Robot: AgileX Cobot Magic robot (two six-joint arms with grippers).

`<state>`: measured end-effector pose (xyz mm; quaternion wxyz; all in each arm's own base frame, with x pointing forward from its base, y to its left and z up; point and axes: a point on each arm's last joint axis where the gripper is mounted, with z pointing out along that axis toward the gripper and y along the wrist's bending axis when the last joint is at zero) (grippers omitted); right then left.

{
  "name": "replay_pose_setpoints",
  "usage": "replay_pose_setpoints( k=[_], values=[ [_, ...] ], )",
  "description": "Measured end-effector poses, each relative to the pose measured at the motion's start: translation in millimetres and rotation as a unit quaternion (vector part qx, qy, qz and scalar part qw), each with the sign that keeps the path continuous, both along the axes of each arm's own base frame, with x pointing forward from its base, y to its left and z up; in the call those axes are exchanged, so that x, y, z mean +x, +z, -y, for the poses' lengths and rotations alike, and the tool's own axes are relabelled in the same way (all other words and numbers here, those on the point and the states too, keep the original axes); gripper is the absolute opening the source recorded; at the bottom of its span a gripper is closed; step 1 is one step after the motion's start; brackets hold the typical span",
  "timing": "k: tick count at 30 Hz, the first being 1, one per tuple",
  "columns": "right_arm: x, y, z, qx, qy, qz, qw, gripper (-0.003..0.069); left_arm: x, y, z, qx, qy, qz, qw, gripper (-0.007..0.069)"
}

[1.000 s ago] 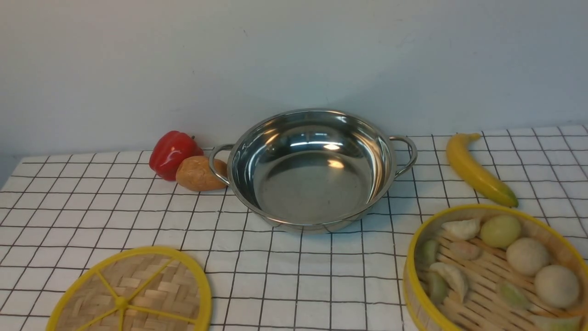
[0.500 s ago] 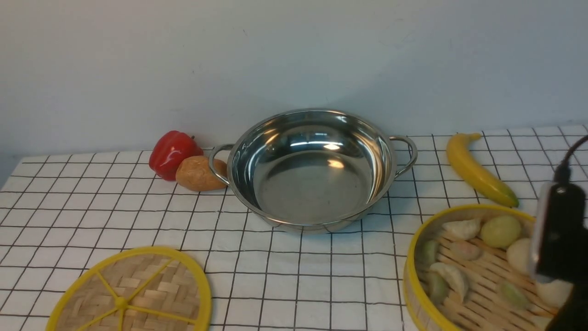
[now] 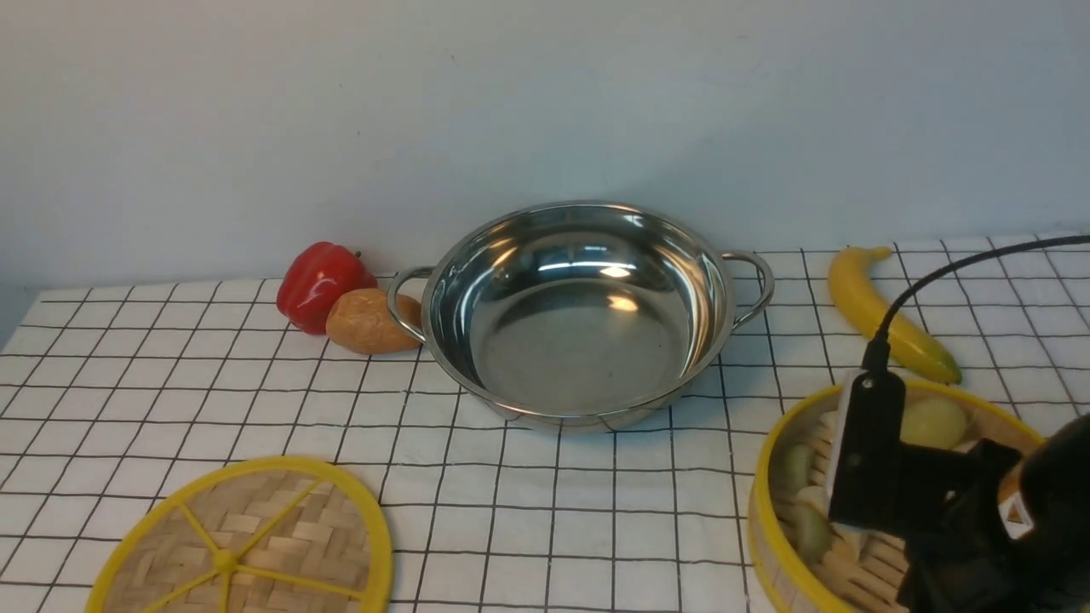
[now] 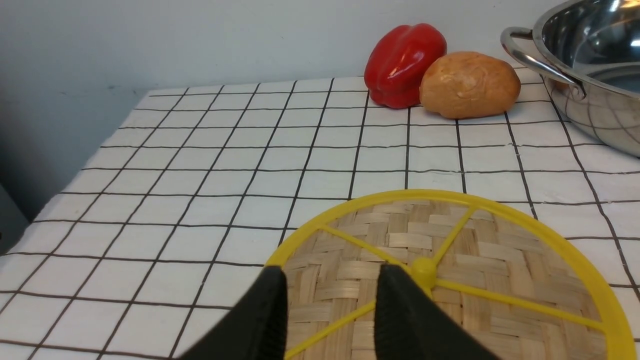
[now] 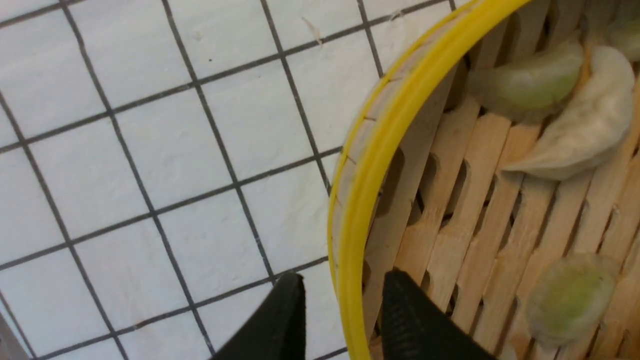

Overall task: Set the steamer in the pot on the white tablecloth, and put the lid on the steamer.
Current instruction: 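Reach for and grasp the rim of the bamboo steamer holding the buns with the right gripper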

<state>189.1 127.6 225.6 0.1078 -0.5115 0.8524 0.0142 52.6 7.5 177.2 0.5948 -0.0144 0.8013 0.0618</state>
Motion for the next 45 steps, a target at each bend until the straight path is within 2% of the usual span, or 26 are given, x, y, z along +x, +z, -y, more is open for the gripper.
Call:
replay_pose_setpoints(
  k=[10,27,29,33,35,45],
  values=[
    [15,-36,-10,-0.028,0.008,-0.040,0.999,0.0242,0,0,0,0.000,0.000,0.000,1.000,0.0243],
    [23,-54,-15,-0.034,-0.005,-0.049,0.998,0.0241,0,0,0,0.000,0.000,0.000,1.000,0.0243],
    [24,-54,-15,-0.033,-0.008,-0.049,0.998,0.0227,0,0,0,0.000,0.000,0.000,1.000,0.0243],
    [24,-54,-15,-0.032,-0.013,-0.049,0.998,0.0155,0,0,0,0.000,0.000,0.000,1.000,0.0243],
    [23,-54,-15,-0.030,-0.025,-0.051,0.998,0.0086,0,0,0,0.000,0.000,0.000,1.000,0.0243],
    [23,-51,-15,-0.028,-0.048,-0.050,0.997,0.0067,0,0,0,0.000,0.000,0.000,1.000,0.0243]
  ],
)
